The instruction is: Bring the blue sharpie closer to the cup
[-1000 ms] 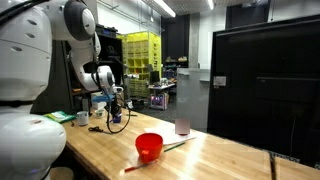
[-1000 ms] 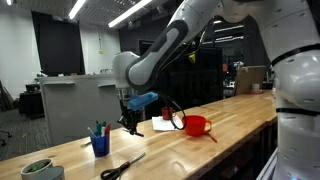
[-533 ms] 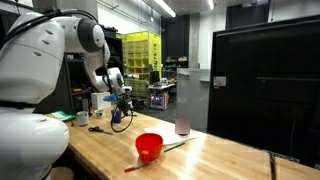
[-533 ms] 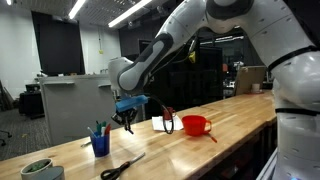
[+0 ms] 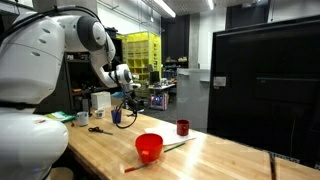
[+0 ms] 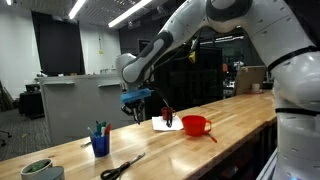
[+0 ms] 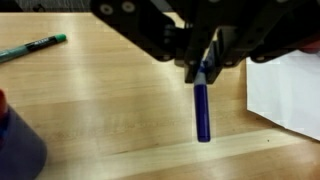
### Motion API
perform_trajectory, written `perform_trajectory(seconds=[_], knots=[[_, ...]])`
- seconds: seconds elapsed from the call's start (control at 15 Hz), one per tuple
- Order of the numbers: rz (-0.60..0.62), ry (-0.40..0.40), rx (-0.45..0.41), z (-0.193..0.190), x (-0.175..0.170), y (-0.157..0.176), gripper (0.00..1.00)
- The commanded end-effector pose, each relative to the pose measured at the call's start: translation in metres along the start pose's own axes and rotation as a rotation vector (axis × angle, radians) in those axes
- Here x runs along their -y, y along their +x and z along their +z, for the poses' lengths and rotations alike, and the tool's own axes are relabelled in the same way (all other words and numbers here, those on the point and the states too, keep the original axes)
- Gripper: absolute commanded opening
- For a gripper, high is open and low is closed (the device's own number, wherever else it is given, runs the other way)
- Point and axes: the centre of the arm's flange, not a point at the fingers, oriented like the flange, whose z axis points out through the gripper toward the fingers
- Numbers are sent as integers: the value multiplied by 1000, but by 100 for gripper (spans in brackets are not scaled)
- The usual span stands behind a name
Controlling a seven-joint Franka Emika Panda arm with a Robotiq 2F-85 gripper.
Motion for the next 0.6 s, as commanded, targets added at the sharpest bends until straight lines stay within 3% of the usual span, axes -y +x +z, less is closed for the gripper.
perform_trajectory(seconds=[0.0,0.2,0.53], knots=[[16,54,117,0,-32,-7,3],[23,125,185,15,-51,-10,3],[10,213,189,41,-67,-19,3]])
